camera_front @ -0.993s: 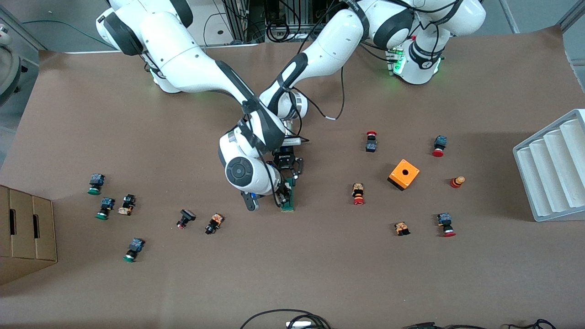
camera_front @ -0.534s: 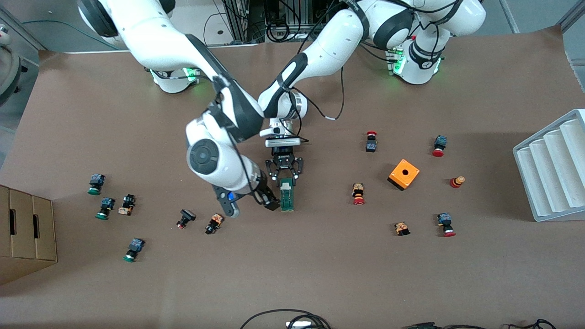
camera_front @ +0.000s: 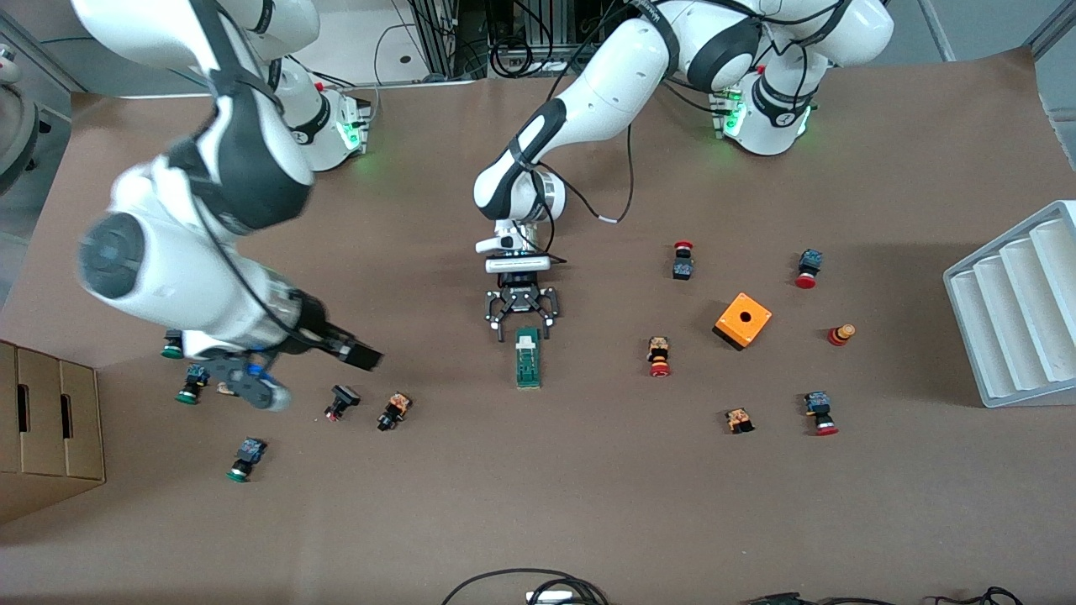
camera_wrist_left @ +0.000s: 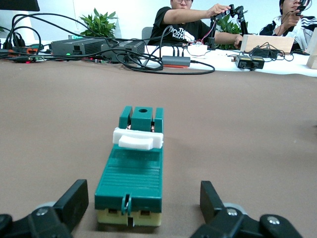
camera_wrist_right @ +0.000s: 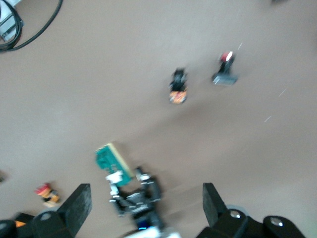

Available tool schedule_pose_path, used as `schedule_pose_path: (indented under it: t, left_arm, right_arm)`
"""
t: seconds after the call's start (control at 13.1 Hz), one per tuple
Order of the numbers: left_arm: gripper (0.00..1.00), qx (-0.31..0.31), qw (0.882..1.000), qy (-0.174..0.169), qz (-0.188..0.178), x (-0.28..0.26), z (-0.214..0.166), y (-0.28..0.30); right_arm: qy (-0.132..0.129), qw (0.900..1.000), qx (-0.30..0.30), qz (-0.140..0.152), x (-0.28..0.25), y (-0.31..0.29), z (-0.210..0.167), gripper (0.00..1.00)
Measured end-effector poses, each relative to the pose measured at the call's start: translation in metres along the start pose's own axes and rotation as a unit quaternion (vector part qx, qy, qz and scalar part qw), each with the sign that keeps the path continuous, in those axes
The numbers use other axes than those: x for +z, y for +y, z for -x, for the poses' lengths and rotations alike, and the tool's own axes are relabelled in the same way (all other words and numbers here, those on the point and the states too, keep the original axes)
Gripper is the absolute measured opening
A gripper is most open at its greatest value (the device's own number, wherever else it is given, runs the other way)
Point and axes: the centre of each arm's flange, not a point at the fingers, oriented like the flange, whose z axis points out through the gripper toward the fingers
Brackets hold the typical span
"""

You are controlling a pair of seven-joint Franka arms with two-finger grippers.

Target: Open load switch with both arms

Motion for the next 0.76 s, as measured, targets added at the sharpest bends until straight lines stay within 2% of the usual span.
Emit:
schedule_pose_path:
  t: [0.15,0.38,0.61,0.76]
  left_arm:
    - [1.0,-0.005,1.0,-0.004,-0.007,0.0,-0.002,0.001]
    - [1.0,-0.014,1.0,-0.007,-0.014,0.0,-0.006,0.004]
    - [1.0,0.005,0.999,-0.025,-0.039,-0.002,-0.023,0.01]
    - [1.0,0.019,0.998,-0.039,-0.053,-0.007,-0.044,0.018]
  right_arm:
    - [0.023,0.997,-0.072,0.008,-0.035,0.042,-0.006,1.0]
    - [0.047,0.986,-0.16,0.021,-0.076,0.113,-0.011,1.0]
    - [0.06,0.975,-0.213,0.03,-0.103,0.19,-0.02,1.0]
    - [0.06,0.972,-0.226,0.026,-0.111,0.238,-0.024,1.0]
